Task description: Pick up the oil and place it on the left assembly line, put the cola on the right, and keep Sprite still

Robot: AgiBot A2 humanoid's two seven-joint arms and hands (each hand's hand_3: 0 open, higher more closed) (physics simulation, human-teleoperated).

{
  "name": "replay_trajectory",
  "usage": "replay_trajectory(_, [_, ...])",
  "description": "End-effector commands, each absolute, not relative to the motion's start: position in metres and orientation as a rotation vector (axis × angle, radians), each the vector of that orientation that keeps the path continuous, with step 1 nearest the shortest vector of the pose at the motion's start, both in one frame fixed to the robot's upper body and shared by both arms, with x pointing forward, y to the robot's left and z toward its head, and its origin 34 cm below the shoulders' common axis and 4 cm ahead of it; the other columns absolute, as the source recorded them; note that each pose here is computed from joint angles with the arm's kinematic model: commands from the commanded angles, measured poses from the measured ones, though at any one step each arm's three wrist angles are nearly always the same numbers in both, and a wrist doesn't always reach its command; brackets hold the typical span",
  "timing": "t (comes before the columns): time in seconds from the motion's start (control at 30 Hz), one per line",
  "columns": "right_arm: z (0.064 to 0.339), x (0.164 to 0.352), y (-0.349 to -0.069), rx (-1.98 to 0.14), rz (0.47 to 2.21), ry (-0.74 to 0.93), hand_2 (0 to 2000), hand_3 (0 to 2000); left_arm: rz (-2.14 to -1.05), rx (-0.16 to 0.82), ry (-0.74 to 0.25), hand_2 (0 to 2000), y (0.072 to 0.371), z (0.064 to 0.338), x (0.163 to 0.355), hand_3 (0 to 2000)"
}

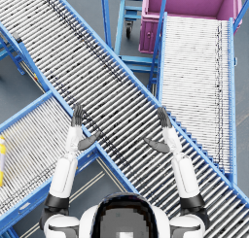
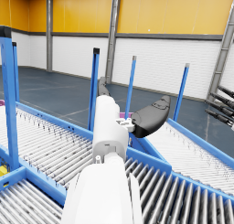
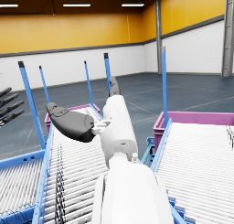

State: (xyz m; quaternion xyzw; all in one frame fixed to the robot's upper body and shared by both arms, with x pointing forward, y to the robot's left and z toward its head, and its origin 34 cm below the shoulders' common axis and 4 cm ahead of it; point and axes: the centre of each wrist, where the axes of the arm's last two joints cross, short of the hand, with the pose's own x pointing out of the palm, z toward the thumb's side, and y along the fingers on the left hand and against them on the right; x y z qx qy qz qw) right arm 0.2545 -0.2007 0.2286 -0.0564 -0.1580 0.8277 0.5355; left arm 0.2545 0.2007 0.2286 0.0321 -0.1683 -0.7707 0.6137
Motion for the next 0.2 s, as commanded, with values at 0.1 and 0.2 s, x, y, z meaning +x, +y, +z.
replay_trajectory(0.1, [0.2286,0.2545,-0.2007,-0.134,1.971,-0.376,0,0,-1.777,0.074,-0.388,0,0.2007,0.2286,0.2545,0])
replay_trajectory(0.2, [0.2286,0.2545,-0.2007,-0.134,1.971,-0.376,0,0,-1.777,0.074,-0.388,0,0.2007,0.2286,0.2545,0])
